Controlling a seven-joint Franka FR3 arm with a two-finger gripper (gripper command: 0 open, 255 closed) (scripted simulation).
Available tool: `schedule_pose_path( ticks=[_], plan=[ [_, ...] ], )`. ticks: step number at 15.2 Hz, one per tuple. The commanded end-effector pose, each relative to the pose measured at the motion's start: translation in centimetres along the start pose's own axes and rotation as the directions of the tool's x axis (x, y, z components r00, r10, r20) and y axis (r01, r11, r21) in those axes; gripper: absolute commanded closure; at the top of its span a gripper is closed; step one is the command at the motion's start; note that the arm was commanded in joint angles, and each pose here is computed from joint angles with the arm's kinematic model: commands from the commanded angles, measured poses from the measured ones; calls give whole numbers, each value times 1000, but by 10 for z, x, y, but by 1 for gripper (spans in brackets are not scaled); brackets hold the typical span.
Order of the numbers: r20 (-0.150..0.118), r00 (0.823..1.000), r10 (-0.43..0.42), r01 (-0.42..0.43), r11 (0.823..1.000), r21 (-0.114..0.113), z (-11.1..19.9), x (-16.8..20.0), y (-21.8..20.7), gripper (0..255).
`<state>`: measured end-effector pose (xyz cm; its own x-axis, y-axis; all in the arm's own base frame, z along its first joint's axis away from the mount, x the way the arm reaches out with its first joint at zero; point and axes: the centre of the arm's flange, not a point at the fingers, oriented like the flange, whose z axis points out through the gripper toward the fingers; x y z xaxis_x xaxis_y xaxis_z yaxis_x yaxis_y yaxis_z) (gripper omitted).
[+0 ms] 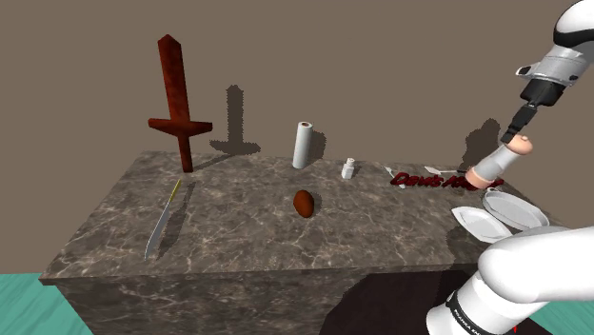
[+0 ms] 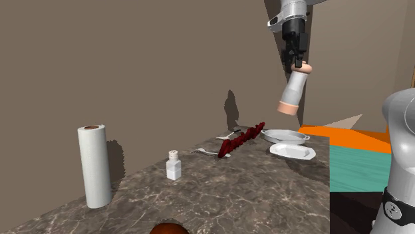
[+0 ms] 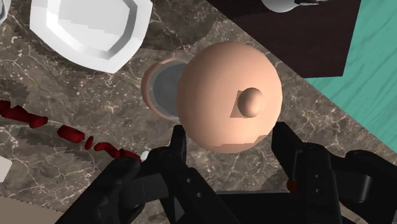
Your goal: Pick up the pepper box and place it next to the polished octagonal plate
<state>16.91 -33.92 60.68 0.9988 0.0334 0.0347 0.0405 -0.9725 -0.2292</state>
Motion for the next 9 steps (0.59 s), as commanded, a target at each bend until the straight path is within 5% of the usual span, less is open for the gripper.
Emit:
schedule_pose_path(
  ticks=[1, 9],
  plan=[
    [0, 1000, 0, 0, 1000, 0, 11, 0, 2, 255],
    [0, 1000, 0, 0, 1000, 0, 52, -1, 12, 255]
  ],
)
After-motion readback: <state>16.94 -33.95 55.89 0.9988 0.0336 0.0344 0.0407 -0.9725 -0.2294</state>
